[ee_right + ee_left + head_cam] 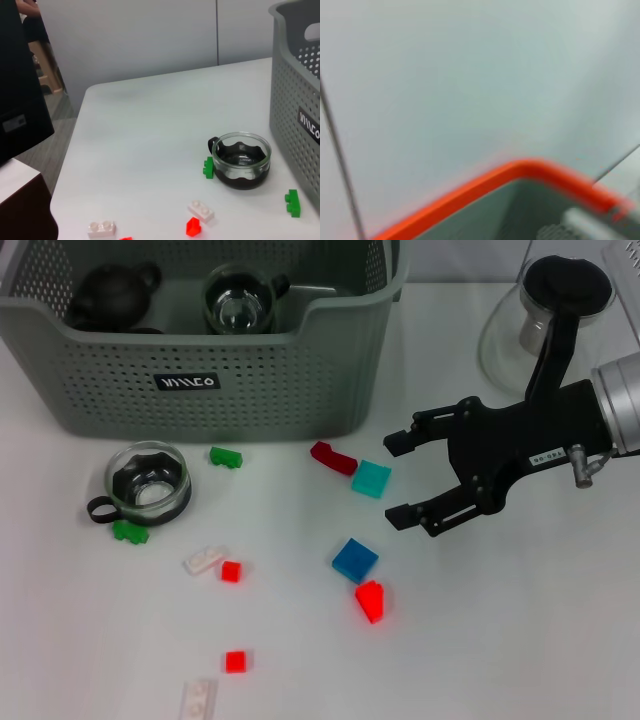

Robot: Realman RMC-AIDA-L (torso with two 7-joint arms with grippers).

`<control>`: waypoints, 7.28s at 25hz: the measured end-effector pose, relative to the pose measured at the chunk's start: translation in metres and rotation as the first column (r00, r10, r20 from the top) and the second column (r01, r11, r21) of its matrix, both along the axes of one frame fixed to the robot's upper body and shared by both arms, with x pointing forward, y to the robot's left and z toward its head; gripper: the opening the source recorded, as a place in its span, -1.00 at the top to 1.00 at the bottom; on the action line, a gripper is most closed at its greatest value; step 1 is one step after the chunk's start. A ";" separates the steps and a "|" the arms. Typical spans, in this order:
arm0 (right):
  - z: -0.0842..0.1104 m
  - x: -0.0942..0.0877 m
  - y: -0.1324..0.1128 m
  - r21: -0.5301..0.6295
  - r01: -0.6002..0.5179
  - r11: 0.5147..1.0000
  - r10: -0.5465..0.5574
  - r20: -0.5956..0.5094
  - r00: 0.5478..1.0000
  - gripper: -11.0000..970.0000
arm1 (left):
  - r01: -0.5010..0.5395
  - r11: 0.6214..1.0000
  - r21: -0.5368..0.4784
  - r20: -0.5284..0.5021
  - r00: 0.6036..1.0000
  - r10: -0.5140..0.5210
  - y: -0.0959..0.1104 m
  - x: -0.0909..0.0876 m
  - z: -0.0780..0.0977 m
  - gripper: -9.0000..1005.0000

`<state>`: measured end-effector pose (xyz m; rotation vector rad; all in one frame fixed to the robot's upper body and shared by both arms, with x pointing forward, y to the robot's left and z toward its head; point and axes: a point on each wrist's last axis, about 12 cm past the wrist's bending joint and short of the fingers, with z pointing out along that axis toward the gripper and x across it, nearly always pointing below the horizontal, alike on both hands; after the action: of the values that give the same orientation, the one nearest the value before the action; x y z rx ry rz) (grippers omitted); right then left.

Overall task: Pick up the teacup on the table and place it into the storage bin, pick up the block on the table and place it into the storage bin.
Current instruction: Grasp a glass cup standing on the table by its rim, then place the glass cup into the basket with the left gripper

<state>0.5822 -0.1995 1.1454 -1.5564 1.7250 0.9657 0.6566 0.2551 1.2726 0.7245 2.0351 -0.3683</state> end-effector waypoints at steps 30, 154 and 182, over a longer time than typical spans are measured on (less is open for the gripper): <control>0.000 0.008 -0.002 0.029 0.064 0.997 -0.065 0.015 0.998 -0.85 | 0.543 0.795 0.270 -0.343 0.826 -0.447 -0.008 -0.119 -0.081 -0.45; -0.003 0.005 -0.015 0.036 0.087 0.996 -0.087 0.000 0.996 -0.81 | -0.037 0.951 0.307 -0.116 0.990 0.076 -0.038 0.043 -0.062 0.76; -0.005 0.003 -0.023 0.028 0.093 0.995 -0.093 0.001 0.996 -0.81 | 0.251 0.966 0.058 -0.176 0.955 -0.238 -0.012 -0.061 0.005 -0.34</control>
<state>0.5857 -0.2224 1.1403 -1.4456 1.7585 0.9366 0.5952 0.2427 1.2777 1.0307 2.1324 -0.5068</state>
